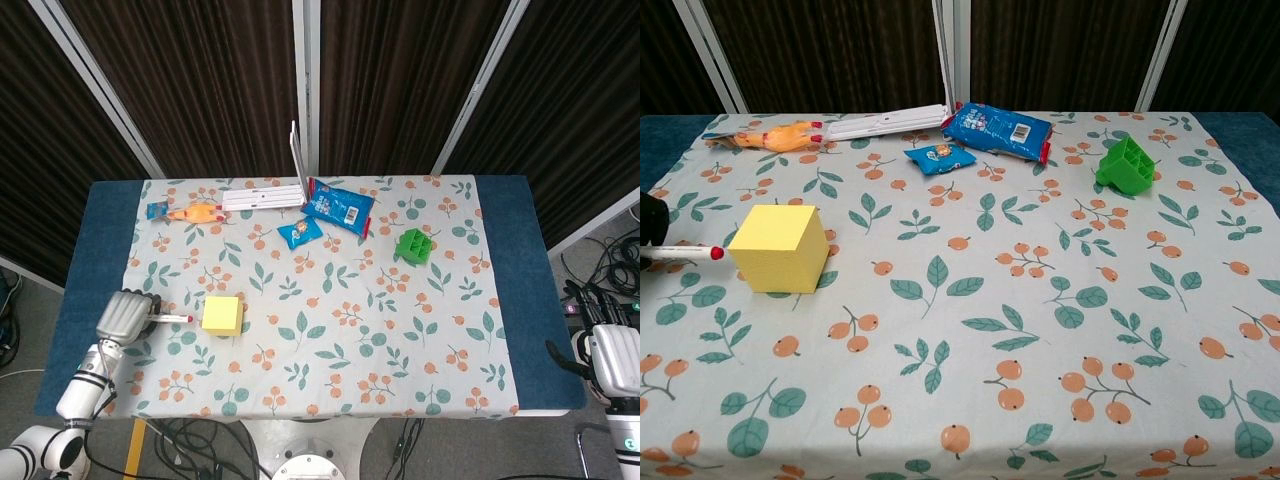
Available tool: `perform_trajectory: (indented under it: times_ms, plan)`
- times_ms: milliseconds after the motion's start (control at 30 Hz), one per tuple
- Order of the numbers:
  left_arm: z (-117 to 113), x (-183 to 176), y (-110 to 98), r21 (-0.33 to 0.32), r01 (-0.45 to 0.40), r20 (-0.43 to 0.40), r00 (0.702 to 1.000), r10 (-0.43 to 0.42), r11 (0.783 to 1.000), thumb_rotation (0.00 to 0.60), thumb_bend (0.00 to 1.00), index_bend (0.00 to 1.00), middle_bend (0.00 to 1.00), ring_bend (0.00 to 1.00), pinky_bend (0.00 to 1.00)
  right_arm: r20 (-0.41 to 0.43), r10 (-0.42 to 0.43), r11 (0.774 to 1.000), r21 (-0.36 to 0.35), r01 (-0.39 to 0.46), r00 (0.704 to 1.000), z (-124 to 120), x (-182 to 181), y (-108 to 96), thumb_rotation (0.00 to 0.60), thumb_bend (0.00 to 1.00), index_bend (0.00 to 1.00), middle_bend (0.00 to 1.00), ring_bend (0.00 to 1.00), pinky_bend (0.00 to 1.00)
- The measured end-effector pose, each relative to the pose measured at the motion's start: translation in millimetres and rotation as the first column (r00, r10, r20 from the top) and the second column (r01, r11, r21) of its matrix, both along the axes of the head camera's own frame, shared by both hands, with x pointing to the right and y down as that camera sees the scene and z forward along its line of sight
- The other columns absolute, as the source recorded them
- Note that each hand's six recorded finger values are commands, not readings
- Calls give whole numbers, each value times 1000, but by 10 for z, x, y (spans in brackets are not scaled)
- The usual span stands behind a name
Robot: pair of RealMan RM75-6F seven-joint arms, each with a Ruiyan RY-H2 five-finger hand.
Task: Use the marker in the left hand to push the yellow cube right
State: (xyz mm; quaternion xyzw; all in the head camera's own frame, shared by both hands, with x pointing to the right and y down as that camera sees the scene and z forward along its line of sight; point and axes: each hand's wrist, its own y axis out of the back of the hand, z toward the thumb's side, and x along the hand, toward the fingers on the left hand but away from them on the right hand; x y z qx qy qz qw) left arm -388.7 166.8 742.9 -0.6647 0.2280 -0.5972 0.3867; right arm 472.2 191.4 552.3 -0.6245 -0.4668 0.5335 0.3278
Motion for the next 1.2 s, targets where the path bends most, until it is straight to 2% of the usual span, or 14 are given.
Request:
perform_trajectory:
  times_ms: [167, 700, 1200]
  plan:
    - [30, 166, 5, -13, -25, -21, 999, 25, 1000, 600, 432, 683, 712, 509, 502, -1, 5, 1000, -6, -5, 1000, 12, 18, 6, 600, 174, 0, 176, 0, 89]
    - [82, 732, -173, -10, -100, -56, 993, 99, 995, 600, 434, 684, 712, 509, 502, -4, 24, 1000, -12, -24, 1000, 18, 88, 53, 600, 174, 0, 183, 0, 89]
    - [89, 1394, -327, 12, -188, -104, 977, 188, 982, 600, 434, 684, 712, 509, 502, -8, 34, 999, -14, -34, 999, 7, 131, 71, 600, 173, 0, 191, 0, 89]
